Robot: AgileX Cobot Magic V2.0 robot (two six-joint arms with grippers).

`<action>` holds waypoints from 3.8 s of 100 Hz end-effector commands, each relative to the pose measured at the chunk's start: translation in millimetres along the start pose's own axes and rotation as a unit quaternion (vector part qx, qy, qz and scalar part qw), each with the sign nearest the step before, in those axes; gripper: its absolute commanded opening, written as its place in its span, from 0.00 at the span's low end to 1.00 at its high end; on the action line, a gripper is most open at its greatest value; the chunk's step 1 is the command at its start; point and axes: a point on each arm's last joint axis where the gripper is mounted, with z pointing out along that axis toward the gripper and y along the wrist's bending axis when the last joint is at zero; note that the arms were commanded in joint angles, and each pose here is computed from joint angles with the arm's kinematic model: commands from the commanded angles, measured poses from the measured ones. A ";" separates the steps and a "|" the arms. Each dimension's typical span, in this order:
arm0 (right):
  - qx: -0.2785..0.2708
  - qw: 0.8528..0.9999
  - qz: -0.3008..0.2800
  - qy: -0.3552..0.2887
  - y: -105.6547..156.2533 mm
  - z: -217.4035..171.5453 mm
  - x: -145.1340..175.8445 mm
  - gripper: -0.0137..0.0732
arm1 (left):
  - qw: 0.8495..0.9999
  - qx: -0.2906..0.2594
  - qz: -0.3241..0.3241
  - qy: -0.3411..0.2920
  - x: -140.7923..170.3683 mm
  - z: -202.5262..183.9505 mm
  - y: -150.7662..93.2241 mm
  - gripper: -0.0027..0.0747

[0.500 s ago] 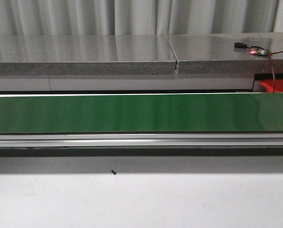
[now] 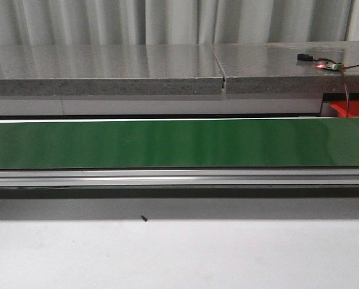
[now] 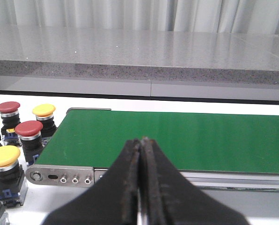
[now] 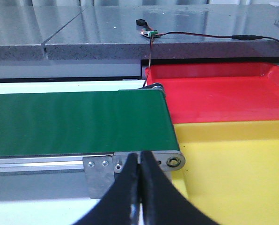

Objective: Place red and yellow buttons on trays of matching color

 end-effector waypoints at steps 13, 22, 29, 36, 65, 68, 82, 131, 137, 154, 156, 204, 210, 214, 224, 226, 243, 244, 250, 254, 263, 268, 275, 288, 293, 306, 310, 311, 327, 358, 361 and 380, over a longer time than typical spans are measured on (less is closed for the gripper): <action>-0.002 0.998 -0.003 -0.058 0.4 -3.0 -12.8 0.08 | 0.999 0.000 -0.004 -0.034 6.1 -0.4 0.5 0.01; -0.002 0.998 -0.003 -0.058 0.4 -3.0 -12.8 0.08 | 0.999 0.000 -0.004 -0.035 5.9 -0.4 0.5 0.01; -0.002 0.998 -0.003 -0.058 0.4 -3.0 -12.8 0.08 | 0.999 -0.001 0.009 -0.035 5.9 -0.4 0.7 0.01; -0.002 0.998 -0.003 -0.058 0.4 -3.0 -12.8 0.08 | 0.999 -0.001 0.009 -0.039 3.1 -0.9 0.5 0.01; -0.002 0.998 -0.003 -0.058 0.4 -3.0 -12.8 0.08 | 1.000 -0.003 0.013 -0.020 -38.5 -3.4 -1.1 0.01; -0.002 0.998 -0.003 -0.058 0.4 -3.0 -12.8 0.08 | 1.000 -0.003 0.013 -0.013 -43.0 -1.8 -1.2 0.01; -0.002 0.998 -0.003 -0.058 0.4 -3.0 -12.8 0.08 | 1.000 -0.004 0.013 0.007 -68.1 9.8 -2.2 0.01; -0.002 0.998 -0.003 -0.058 0.4 -3.0 -12.8 0.08 | 0.992 -0.006 0.013 0.127 -102.5 68.5 -3.8 0.13; -0.002 0.998 -0.003 -0.058 0.4 -3.0 -12.8 0.08 | 0.991 -0.006 0.013 0.134 -103.3 73.3 -3.8 0.31; -0.002 0.998 -0.003 -0.058 0.4 -3.0 -12.8 0.08 | 0.992 -0.005 0.012 0.126 -112.6 77.3 -4.3 0.70; -0.002 0.998 -0.003 -0.058 0.4 -3.0 -12.8 0.08 | 0.992 -0.005 0.012 0.124 -114.0 77.4 -4.3 0.71; -0.002 0.998 -0.003 -0.058 0.4 -3.0 -12.8 0.08 | 0.975 -0.098 -0.072 0.188 -144.1 86.0 21.5 0.69; -0.002 0.998 -0.003 -0.058 0.4 -3.0 -12.8 0.08 | 0.969 -0.106 -0.093 0.205 -144.1 89.5 24.6 0.69; -0.002 0.998 -0.003 -0.058 0.4 -3.0 -12.8 0.08 | 0.963 -0.113 -0.104 0.220 -143.5 92.0 27.6 0.69; -0.002 0.998 -0.003 -0.058 0.4 -3.0 -12.8 0.08 | 0.946 -0.142 -0.137 0.257 -138.9 99.6 38.7 0.69; -0.002 0.998 -0.003 -0.058 0.4 -3.0 -12.8 0.08 | 0.942 -0.151 -0.146 0.261 -137.8 101.2 41.6 0.69; -0.002 0.998 -0.003 -0.058 0.4 -3.0 -12.8 0.08 | 0.907 -0.203 -0.194 0.313 -131.5 109.9 65.4 0.69; -0.002 0.998 -0.003 -0.058 0.4 -3.0 -12.8 0.08 | 0.904 -0.206 -0.197 0.319 -131.6 109.7 66.7 0.69; -0.002 0.998 -0.003 -0.058 0.4 -3.0 -12.8 0.08 | 0.889 -0.217 -0.208 0.347 -128.0 113.4 74.0 0.69; -0.002 0.998 -0.003 -0.058 0.4 -3.0 -12.8 0.08 | 0.879 -0.223 -0.215 0.363 -125.9 116.0 78.8 0.69; -0.002 0.998 -0.003 -0.058 0.4 -3.0 -12.8 0.08 | 0.863 -0.232 -0.225 0.390 -122.4 121.7 87.3 0.69; -0.002 0.998 -0.003 -0.058 0.4 -3.0 -12.8 0.08 | 0.855 -0.236 -0.227 0.403 -119.5 126.4 92.2 0.69; -0.002 0.998 -0.003 -0.058 0.4 -3.0 -12.8 0.08 | 0.847 -0.242 -0.221 0.417 -115.8 131.5 98.3 0.69; -0.002 0.998 -0.003 -0.058 0.4 -3.0 -12.8 0.08 | 0.829 -0.247 -0.218 0.451 -106.5 140.0 106.4 0.68; -0.002 0.998 -0.003 -0.058 0.4 -3.0 -12.8 0.08 | 0.822 -0.247 -0.221 0.463 -102.1 143.6 108.6 0.68; -0.002 0.998 -0.003 -0.058 0.4 -3.0 -12.8 0.08 | 0.810 -0.249 -0.225 0.481 -89.9 153.1 115.2 0.68; -0.002 0.998 -0.003 -0.058 0.4 -3.0 -12.8 0.08 | 0.806 -0.251 -0.228 0.485 -86.1 155.3 118.0 0.68; -0.002 0.998 -0.003 -0.058 0.4 -3.0 -12.8 0.08 | 0.806 -0.252 -0.228 0.485 -85.7 155.4 118.9 0.68; -0.002 0.998 -0.003 -0.058 0.4 -3.0 -12.8 0.08 | 0.791 -0.266 -0.240 0.496 -73.1 159.5 132.3 0.65; -0.002 0.998 -0.003 -0.058 0.4 -3.0 -12.8 0.08 | 0.785 -0.275 -0.247 0.497 -51.7 173.8 148.3 0.65; -0.002 0.998 -0.003 -0.058 0.4 -3.0 -12.8 0.08 | 0.786 -0.276 -0.246 0.495 -50.0 175.5 149.6 0.65; -0.002 0.998 -0.003 -0.058 0.4 -3.0 -12.8 0.08 | 0.787 -0.277 -0.254 0.490 -36.1 186.3 156.2 0.65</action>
